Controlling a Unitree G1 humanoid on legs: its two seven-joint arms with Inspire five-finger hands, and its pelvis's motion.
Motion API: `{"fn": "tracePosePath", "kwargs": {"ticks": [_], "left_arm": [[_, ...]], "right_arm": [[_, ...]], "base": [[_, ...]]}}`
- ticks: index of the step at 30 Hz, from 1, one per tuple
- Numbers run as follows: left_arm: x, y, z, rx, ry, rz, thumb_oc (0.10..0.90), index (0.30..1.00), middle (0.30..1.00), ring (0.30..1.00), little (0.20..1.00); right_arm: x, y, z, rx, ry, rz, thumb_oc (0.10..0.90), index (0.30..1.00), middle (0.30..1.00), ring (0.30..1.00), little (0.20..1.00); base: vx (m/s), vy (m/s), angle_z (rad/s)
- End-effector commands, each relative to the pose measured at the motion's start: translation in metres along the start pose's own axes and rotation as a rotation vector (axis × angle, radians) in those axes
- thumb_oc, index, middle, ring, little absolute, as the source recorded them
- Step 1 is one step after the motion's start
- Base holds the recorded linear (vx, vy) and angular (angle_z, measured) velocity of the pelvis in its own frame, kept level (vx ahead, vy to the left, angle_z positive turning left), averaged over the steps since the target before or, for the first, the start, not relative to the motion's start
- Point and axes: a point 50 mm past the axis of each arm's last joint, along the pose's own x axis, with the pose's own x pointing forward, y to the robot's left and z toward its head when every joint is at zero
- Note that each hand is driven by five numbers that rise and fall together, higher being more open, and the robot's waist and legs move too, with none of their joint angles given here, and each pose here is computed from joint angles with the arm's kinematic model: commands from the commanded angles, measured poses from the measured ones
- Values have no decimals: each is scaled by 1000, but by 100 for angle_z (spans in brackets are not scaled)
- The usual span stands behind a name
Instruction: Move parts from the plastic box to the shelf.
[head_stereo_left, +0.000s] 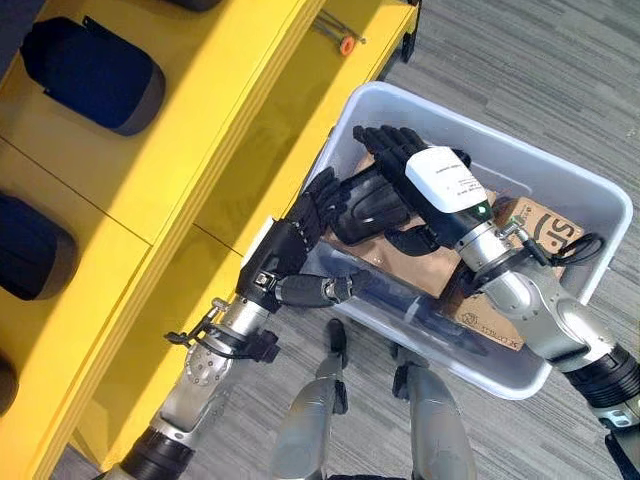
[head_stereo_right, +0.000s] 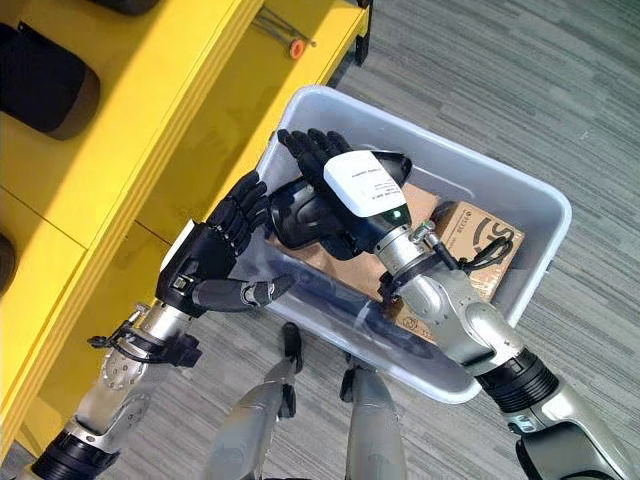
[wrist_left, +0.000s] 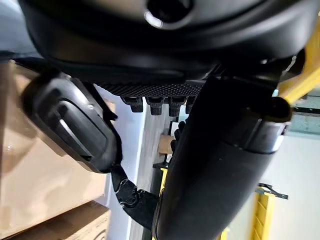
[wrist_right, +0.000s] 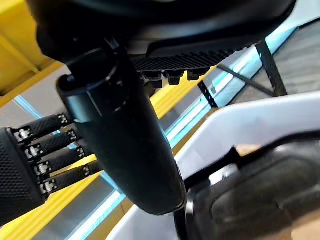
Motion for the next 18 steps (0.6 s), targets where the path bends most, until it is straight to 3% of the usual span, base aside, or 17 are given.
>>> {"fn": "tracePosePath", "kwargs": {"ticks": [1,6,8,18], "left_arm": [[2,-14,41,15,-248,-92,900,1000,1000,1000,1000],[5,-17,42,1,-250,-101,900,1000,1000,1000,1000],[5,-20,41,17,-242,-89,900,1000,1000,1000,1000],[7,-24,38,18,-241,-74,900,1000,1000,1000,1000]], "right_arm": [[22,-35,26,-89,-150,-159,900,1000,1000,1000,1000],[24,-31,9,-113,-49,-205,900,1000,1000,1000,1000],[20,-38,-3,-160,29,-342,900,1000,1000,1000,1000],[11,-30,-11,-200,87,-375,900,1000,1000,1000,1000]], "base": [[-11,-19,3],[-9,-2,6],[-8,-2,2],[-6,-1,-4]]}}
